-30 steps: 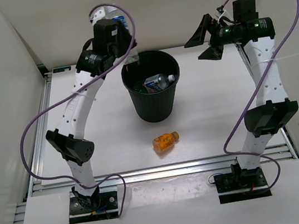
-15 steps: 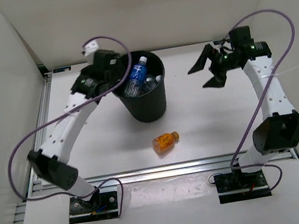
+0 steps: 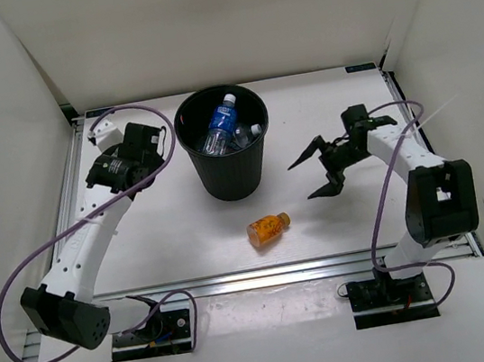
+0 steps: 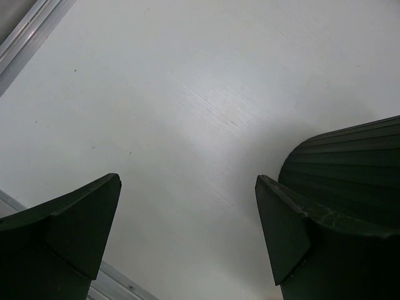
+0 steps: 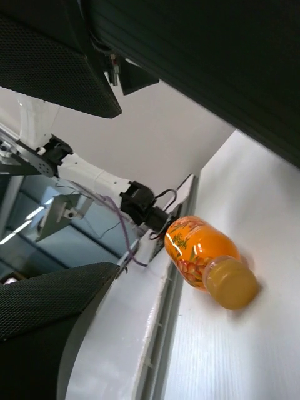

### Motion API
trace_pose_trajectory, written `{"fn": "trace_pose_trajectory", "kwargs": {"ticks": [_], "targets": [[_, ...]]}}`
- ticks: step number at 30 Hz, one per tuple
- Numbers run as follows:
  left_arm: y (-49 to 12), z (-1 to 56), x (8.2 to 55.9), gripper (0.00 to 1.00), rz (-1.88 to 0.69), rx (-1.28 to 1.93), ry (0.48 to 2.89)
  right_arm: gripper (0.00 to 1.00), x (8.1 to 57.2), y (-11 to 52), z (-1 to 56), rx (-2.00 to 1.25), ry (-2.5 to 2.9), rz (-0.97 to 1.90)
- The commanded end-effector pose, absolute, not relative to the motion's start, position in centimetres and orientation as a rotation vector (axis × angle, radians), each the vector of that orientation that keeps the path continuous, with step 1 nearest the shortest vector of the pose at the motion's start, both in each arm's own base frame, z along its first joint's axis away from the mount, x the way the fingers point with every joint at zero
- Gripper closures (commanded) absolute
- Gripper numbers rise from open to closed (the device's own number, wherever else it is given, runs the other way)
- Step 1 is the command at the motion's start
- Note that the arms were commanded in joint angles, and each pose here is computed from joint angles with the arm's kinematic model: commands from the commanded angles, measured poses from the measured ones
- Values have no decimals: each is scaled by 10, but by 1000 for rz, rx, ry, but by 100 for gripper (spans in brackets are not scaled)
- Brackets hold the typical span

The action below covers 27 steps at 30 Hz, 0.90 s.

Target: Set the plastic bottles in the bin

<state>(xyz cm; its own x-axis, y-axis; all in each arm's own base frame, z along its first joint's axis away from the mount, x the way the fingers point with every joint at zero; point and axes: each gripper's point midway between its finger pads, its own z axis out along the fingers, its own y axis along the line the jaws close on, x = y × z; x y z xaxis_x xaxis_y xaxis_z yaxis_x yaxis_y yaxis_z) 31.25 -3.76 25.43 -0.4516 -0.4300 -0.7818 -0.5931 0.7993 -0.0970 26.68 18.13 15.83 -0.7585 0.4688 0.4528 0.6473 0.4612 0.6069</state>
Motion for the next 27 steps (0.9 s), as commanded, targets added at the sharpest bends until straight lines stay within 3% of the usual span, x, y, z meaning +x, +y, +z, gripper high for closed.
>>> {"fn": "trace_pose_trajectory", "kwargs": {"ticks": [1,8,21,23,24,27], "targets": [[-23,270,293,0,204,-806,2061,0,265,207,151,-925,-2400,-1157],[1,274,278,0,254,-836,2040,0,225,238,103,-864,-2337,-867],[23,258,244,0,306,-872,2075,0,186,254,46,-838,-2257,-579],[25,254,240,0,313,-880,2088,7,184,257,39,-820,-2266,-557],[26,256,238,0,305,-882,2079,20,184,257,39,-820,-2266,-557],[26,252,232,0,298,-888,2088,35,190,262,35,-798,-2291,-554]]}}
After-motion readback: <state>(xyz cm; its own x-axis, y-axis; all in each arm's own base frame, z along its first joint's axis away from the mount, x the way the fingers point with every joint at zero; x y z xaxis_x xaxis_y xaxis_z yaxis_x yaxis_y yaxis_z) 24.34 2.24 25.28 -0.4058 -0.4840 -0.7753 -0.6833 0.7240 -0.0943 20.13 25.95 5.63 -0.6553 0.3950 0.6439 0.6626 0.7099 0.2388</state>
